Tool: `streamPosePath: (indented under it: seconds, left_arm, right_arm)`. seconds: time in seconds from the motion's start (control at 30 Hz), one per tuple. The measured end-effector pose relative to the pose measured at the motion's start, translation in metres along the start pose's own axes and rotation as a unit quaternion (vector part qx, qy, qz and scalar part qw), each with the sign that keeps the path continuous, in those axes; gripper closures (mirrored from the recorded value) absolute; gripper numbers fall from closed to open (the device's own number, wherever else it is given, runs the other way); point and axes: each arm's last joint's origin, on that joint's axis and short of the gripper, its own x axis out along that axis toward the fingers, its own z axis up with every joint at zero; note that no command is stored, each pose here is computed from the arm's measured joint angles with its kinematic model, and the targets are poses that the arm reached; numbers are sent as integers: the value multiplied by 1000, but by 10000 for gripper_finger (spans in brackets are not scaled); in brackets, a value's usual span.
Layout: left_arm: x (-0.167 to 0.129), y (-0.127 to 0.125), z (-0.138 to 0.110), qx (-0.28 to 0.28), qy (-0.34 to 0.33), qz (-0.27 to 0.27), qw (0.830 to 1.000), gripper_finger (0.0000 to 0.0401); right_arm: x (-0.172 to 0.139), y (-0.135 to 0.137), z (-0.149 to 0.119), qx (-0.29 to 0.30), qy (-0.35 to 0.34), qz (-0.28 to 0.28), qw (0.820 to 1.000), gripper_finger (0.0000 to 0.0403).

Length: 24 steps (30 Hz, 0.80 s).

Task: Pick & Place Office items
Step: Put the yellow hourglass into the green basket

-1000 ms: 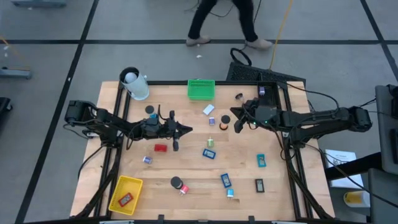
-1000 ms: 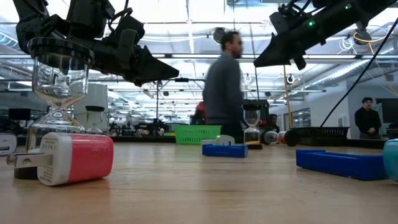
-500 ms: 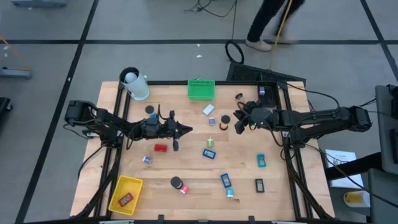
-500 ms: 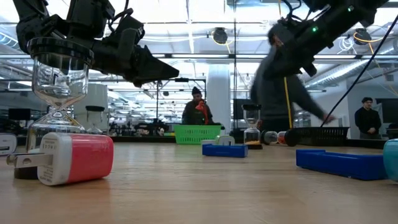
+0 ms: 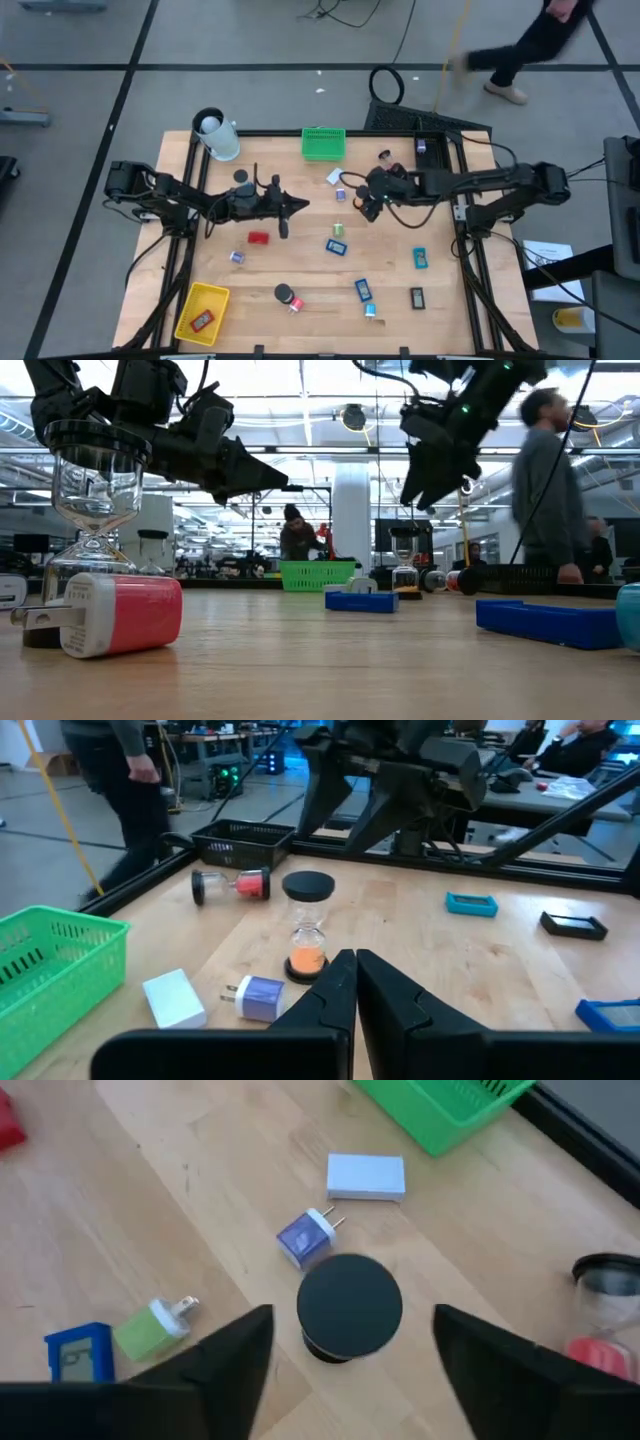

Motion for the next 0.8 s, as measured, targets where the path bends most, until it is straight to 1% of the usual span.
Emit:
streamPosePath:
  seconds: [0.13, 0.23, 0.33, 0.43, 0.47, 0.53, 0.6, 0.67, 0.73, 0.8]
  left_arm:
    - [0, 0, 0, 0, 0, 0, 1000, 379]
    - [0, 0, 0, 2, 0, 0, 1000, 389]
    - [0, 0, 0, 2, 1, 0, 1000, 397]
    - [0, -1, 0, 2, 1, -1, 1000, 391]
    - [0, -1, 0, 2, 1, -2, 1000, 387]
    - [0, -1, 0, 4, 1, -2, 1000, 378]
    - [0, -1, 0, 4, 1, -2, 1000, 375]
    - [0, -1, 0, 5, 1, -2, 1000, 374]
    - [0, -1, 0, 6, 1, -2, 1000, 378]
    - [0, -1, 0, 6, 2, -2, 1000, 385]
  right_arm:
    - [-2, 4, 13, -16, 1, 6, 1000, 68]
    - [4, -1, 15, -24, 19, 22, 999, 48]
    - [13, -11, 10, -30, 36, 14, 999, 45]
    - [19, -18, 7, -40, 45, 6, 998, 48]
    - [19, -17, 9, -44, 37, 18, 998, 49]
    - [21, -14, 12, -52, 13, 62, 997, 52]
    - [24, -12, 10, -61, 5, 86, 994, 54]
    - [28, -14, 3, -63, 14, 77, 995, 54]
    - [31, -18, -3, -66, 18, 47, 997, 54]
    - [32, -19, -5, -70, 16, 36, 997, 54]
